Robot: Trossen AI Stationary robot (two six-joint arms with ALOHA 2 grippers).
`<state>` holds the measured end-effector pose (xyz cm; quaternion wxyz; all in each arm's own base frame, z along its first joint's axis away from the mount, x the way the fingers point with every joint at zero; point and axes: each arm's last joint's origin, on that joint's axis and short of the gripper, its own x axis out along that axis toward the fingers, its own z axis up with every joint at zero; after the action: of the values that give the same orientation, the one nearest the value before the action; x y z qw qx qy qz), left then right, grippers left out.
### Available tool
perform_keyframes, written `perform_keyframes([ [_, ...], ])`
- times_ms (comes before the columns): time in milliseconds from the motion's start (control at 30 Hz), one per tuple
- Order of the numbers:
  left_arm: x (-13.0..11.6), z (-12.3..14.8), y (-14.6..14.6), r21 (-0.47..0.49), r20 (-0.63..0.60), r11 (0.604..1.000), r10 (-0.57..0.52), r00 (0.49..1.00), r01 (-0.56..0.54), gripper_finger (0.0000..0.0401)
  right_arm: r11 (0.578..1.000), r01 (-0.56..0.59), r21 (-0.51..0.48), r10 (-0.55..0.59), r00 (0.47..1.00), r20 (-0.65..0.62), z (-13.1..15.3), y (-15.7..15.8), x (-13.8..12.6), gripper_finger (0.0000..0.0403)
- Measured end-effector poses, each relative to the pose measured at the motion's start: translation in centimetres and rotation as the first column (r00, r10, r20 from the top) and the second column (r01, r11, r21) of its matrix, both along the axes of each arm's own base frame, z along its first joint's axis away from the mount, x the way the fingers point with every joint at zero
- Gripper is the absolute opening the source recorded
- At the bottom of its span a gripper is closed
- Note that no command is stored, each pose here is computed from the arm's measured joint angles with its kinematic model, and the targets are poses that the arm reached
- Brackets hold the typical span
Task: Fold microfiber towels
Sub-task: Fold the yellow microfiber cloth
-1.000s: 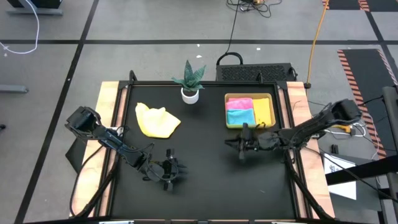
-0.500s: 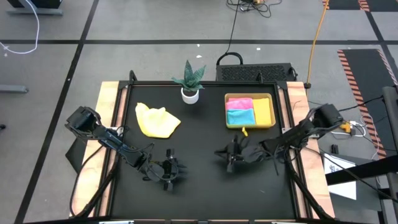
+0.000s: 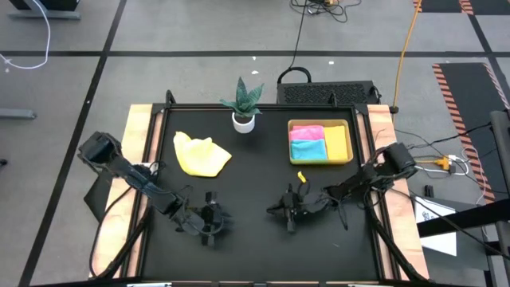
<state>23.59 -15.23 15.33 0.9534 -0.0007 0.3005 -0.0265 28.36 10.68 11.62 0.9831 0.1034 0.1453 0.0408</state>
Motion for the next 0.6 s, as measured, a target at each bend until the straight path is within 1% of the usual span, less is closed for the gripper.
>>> perform_keyframes([
  [67, -1.2, 0.7, 0.1, -0.009, -0.040, 1.000, 0.016, 0.999, -0.016, 0.0133, 1.000, 0.001, -0.007, -0.001, 1.000, -0.024, -0.6, 0.2, 0.4, 0.0015],
  [133, -2.2, 1.5, 0.1, -0.045, -0.064, 0.998, 0.035, 0.997, -0.038, 0.0133, 1.000, 0.000, -0.014, 0.000, 0.999, -0.037, -1.1, 0.4, 0.9, 0.0022],
  [300, -5.2, 2.7, 0.6, -0.092, -0.194, 0.990, 0.089, 0.977, -0.109, 0.0133, 1.000, 0.001, -0.021, -0.002, 0.999, -0.048, -1.7, 0.6, 1.8, 0.0064],
  [367, -6.5, 2.6, 1.1, -0.065, -0.264, 0.986, 0.130, 0.956, -0.153, 0.0133, 1.000, 0.003, -0.022, -0.004, 0.999, -0.049, -1.7, 0.6, 1.8, 0.0087],
  [433, -7.3, 2.5, 1.6, -0.012, -0.282, 0.976, 0.207, 0.937, -0.219, 0.0133, 1.000, 0.009, -0.023, -0.010, 0.999, -0.048, -1.7, 0.5, 1.9, 0.0108],
  [500, -7.8, 2.2, 2.5, 0.075, -0.265, 0.946, 0.323, 0.908, -0.315, 0.0133, 1.000, 0.014, -0.024, -0.015, 0.999, -0.046, -1.7, 0.4, 1.9, 0.0125],
  [533, -7.8, 2.1, 2.9, 0.100, -0.243, 0.925, 0.381, 0.892, -0.368, 0.0133, 1.000, 0.018, -0.023, -0.019, 0.999, -0.045, -1.7, 0.2, 2.0, 0.0133],
  [600, -7.6, 2.1, 3.8, 0.119, -0.204, 0.879, 0.477, 0.855, -0.462, 0.0133, 0.999, 0.025, -0.021, -0.026, 0.999, -0.045, -1.7, 0.1, 2.0, 0.0143],
])
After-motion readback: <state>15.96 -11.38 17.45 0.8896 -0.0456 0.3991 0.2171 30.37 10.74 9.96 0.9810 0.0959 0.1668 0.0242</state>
